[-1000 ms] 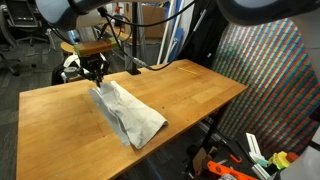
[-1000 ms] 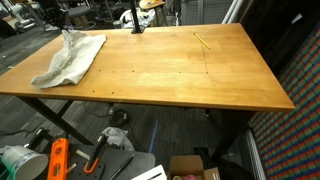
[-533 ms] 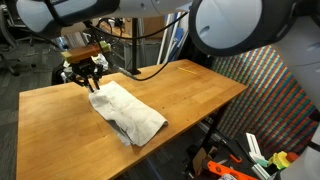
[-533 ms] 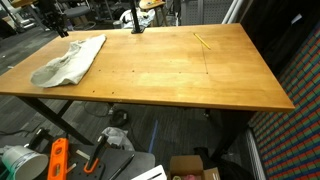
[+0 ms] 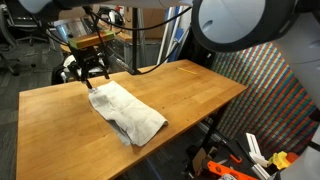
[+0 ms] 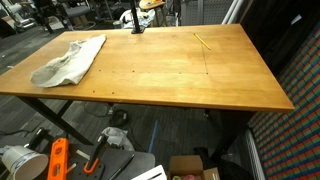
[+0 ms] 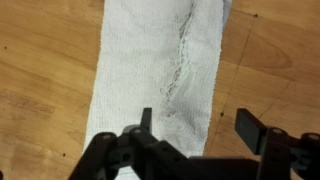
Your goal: Fold the white towel on the table in half.
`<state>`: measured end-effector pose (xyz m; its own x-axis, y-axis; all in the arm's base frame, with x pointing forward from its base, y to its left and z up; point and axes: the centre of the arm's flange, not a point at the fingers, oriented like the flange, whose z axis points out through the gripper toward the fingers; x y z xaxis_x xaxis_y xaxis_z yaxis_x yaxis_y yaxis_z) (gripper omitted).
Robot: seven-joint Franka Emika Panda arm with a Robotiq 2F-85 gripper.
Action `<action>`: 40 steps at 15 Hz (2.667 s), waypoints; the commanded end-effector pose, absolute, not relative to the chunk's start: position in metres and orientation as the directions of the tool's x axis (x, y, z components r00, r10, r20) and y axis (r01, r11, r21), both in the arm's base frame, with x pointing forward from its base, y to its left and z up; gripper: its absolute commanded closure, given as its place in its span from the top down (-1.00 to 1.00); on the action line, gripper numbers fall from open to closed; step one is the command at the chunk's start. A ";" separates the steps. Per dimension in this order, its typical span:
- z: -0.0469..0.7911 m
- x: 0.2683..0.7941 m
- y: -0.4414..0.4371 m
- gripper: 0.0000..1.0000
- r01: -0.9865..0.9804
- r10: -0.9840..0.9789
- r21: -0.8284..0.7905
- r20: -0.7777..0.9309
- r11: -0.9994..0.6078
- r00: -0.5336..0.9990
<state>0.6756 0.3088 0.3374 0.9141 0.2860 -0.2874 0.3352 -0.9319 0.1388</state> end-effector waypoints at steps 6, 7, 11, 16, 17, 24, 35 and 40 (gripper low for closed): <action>0.403 0.680 0.208 1.00 0.445 0.487 -0.197 -0.328 -0.873 0.810; 0.403 0.681 0.199 1.00 0.443 0.496 -0.227 -0.330 -0.867 0.803; 0.389 0.684 0.182 1.00 0.367 0.419 -0.219 -0.291 -0.904 0.860; 0.378 0.702 0.181 1.00 0.366 0.414 -0.203 -0.298 -0.908 0.860; 0.378 0.702 0.181 1.00 0.365 0.412 -0.202 -0.298 -0.909 0.861; 0.373 0.737 0.192 1.00 0.241 0.285 -0.266 -0.139 -0.933 0.948; 0.326 0.789 0.212 1.00 0.114 0.118 -0.074 -0.046 -0.991 0.992; 0.283 0.786 0.221 1.00 0.156 0.178 -0.137 -0.167 -0.978 0.970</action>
<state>0.7552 0.2102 0.2910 0.9818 0.1468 -0.1209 0.1355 -0.9861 -0.0966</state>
